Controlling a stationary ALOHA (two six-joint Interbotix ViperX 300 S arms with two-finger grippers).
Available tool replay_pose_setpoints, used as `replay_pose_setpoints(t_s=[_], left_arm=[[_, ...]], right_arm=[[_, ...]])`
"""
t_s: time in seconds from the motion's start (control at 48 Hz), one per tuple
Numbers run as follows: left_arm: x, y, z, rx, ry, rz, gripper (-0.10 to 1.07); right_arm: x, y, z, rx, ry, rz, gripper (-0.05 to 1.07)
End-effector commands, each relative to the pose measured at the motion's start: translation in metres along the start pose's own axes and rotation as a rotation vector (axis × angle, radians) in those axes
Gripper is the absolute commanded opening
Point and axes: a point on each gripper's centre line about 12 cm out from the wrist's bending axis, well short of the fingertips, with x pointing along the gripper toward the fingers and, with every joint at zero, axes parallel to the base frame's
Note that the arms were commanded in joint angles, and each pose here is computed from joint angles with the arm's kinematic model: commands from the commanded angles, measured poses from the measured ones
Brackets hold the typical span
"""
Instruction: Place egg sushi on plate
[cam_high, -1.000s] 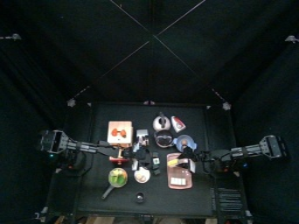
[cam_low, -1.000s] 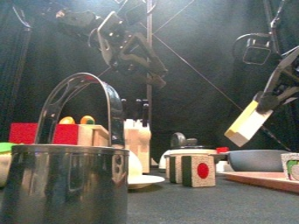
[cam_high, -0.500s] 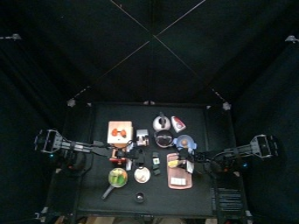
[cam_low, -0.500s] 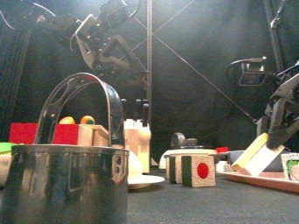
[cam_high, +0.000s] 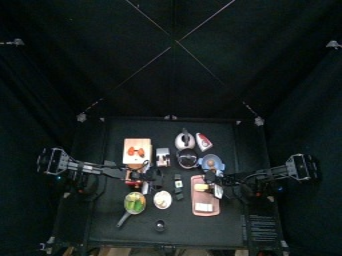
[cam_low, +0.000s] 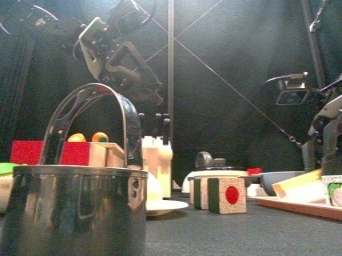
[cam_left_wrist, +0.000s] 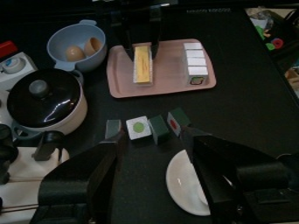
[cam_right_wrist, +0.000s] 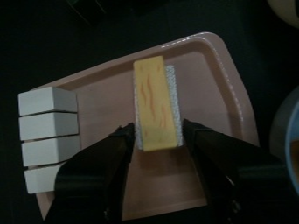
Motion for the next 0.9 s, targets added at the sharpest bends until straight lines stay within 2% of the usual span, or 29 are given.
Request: replay_pose_setpoints(t_s=[0.0,0.208,0.646,0.875], left_arm=[[-0.004,0.001,0.008,-0.002,-0.032,0.003,0.89],[-0.008,0.001,0.008,-0.002,-0.038,0.003,0.89],[-0.012,0.001,0.006,-0.03,-0.051,0.006,0.89],[-0.016,0.0,0.01,-0.024,-0.071,0.002,0.89]], right_arm=[[-0.003,0.002,0.01,-0.001,-0.034,0.008,0.87],[-0.005,0.004,0.015,-0.031,-0.046,0.01,0.97],[-0.006,0.006,0.02,-0.069,-0.018,0.01,0.96],[-0.011,0.008,0.029,-0.094,-0.054,0.016,0.96]])
